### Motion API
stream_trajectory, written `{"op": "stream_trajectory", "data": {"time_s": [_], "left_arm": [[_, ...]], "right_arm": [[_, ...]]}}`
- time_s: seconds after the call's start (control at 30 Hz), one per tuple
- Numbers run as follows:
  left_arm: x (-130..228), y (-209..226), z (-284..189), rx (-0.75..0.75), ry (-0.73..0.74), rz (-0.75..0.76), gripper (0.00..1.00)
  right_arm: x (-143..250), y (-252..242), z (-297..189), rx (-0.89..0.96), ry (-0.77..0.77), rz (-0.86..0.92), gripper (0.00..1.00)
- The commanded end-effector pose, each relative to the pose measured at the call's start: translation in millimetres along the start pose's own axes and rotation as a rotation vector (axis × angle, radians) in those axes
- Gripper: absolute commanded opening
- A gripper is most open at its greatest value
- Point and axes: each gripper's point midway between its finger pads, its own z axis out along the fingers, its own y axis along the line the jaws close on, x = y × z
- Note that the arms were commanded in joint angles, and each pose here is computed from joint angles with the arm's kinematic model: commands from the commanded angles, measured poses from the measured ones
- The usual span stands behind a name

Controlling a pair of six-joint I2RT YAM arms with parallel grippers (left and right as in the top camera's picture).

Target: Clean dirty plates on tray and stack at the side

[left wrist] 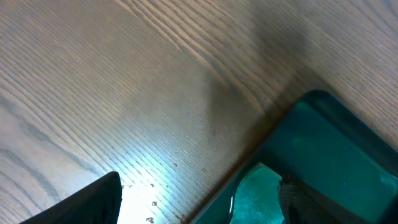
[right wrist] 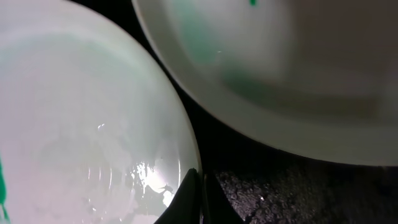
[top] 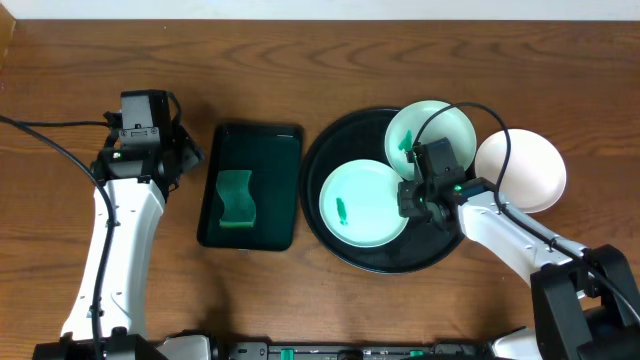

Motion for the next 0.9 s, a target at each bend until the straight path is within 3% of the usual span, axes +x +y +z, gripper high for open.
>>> {"op": "stream_trajectory", "data": {"time_s": [0.0,0.27,0.4,0.5,0.77,0.87], "left_arm": [[-5,1,-1,-0.006,-0.012,-0.001,0.8],[-5,1,-1,-0.006,-0.012,-0.001,0.8],[-5,1,-1,-0.006,-0.012,-0.001,0.81],[-5,1,-1,-0.006,-0.012,-0.001,0.8],[-5,1,-1,-0.006,-0.012,-0.001,0.8],[-5,1,-1,-0.006,-0.012,-0.001,0.8]], "right_arm": [[0,-17,0,0.094,-0.018,0.048,0.01],[-3,-16,-4,0.09,-0.028,0.052,0.03],[-3,-16,-10,0.088,-0.033,0.052,0.34],[-5,-14,-14,0.077,-0.044,0.046,0.39],[-9,-12,-18,0.068,-0.059,0.036,0.37],[-9,-12,-18,0.067,-0.06,0.036,0.5]]}}
